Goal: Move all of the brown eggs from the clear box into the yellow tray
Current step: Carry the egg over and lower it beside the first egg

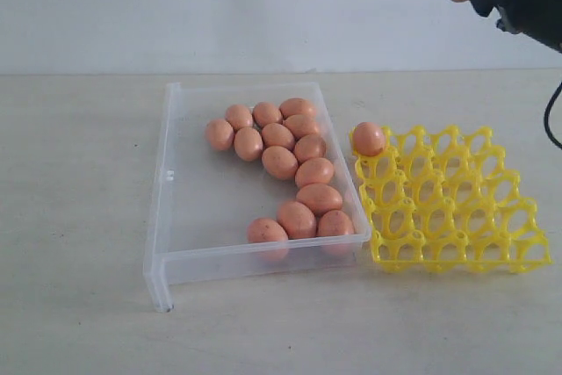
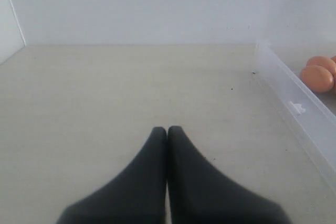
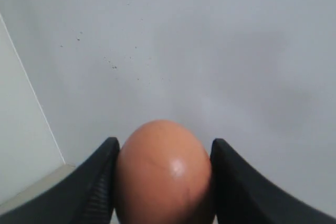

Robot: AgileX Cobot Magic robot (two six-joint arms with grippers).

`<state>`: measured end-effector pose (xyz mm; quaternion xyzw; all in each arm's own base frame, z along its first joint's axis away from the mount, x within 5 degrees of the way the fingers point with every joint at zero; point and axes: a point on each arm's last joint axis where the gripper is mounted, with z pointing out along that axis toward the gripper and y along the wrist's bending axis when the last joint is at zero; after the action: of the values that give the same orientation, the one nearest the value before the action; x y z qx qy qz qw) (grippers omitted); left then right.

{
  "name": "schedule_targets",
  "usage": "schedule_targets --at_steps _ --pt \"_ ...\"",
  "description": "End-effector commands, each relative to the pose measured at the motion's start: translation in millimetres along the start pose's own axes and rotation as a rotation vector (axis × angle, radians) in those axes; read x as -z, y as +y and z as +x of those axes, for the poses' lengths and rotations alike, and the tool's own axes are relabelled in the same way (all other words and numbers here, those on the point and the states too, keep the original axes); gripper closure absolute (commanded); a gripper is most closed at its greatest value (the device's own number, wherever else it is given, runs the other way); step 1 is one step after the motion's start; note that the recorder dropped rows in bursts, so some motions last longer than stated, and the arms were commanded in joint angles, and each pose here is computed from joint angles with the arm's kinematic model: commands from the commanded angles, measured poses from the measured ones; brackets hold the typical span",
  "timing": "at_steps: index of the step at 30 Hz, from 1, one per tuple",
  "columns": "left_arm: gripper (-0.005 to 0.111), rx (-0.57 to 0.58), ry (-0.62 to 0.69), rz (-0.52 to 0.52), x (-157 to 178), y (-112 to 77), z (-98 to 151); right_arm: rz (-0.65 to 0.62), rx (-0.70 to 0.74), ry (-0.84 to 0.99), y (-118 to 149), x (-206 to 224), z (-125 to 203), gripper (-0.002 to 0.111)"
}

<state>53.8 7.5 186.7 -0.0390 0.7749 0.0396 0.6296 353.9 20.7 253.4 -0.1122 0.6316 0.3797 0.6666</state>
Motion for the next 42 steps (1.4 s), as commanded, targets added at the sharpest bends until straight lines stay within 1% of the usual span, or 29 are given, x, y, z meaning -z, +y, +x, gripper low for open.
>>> schedule_targets --at_steps 1,3,4,6,7,8,11,13,17,21,25,28,33,37,42 --pt "0.111 0.004 -0.007 0.006 0 -0.4 -1 -0.047 -0.006 0.042 -7 2 -2 0.109" --pt "0.111 0.004 -0.007 0.006 0 -0.4 -1 -0.093 0.044 0.116 -5 2 7 0.109" --pt "0.111 0.004 -0.007 0.006 0 -0.4 -1 -0.090 0.075 0.181 -6 1 15 0.109" --pt "0.111 0.004 -0.007 0.006 0 -0.4 -1 0.028 0.120 0.344 -19 1 37 0.109" --pt "0.111 0.004 -0.007 0.006 0 -0.4 -1 0.074 0.136 0.404 -26 1 49 0.109" --pt "0.111 0.004 -0.007 0.006 0 -0.4 -1 0.092 0.135 0.429 -31 2 56 0.109" --pt "0.111 0.004 -0.007 0.006 0 -0.4 -1 0.018 0.077 0.426 -37 0 78 0.109" --pt "0.111 0.004 -0.007 0.006 0 -0.4 -1 0.009 0.052 0.457 -46 -1 95 0.109" --pt "0.111 0.004 -0.007 0.006 0 -0.4 -1 0.004 0.084 0.572 -65 -3 118 0.109" --pt "0.111 0.004 -0.007 0.006 0 -0.4 -1 -0.037 0.090 0.562 -66 -11 119 0.109" --pt "0.111 0.004 -0.007 0.006 0 -0.4 -1 -0.038 0.143 0.568 -66 -20 119 0.109" --pt "0.111 0.004 -0.007 0.006 0 -0.4 -1 -0.015 0.175 0.578 -72 -28 119 0.109" --pt "0.111 0.004 -0.007 0.006 0 -0.4 -1 -0.018 0.149 0.568 -76 -41 121 0.109" --pt "0.111 0.004 -0.007 0.006 0 -0.4 -1 -0.030 0.141 0.558 -75 -42 121 0.109" --pt "0.111 0.004 -0.007 0.006 0 -0.4 -1 -0.073 0.175 0.608 -73 -39 125 0.109"
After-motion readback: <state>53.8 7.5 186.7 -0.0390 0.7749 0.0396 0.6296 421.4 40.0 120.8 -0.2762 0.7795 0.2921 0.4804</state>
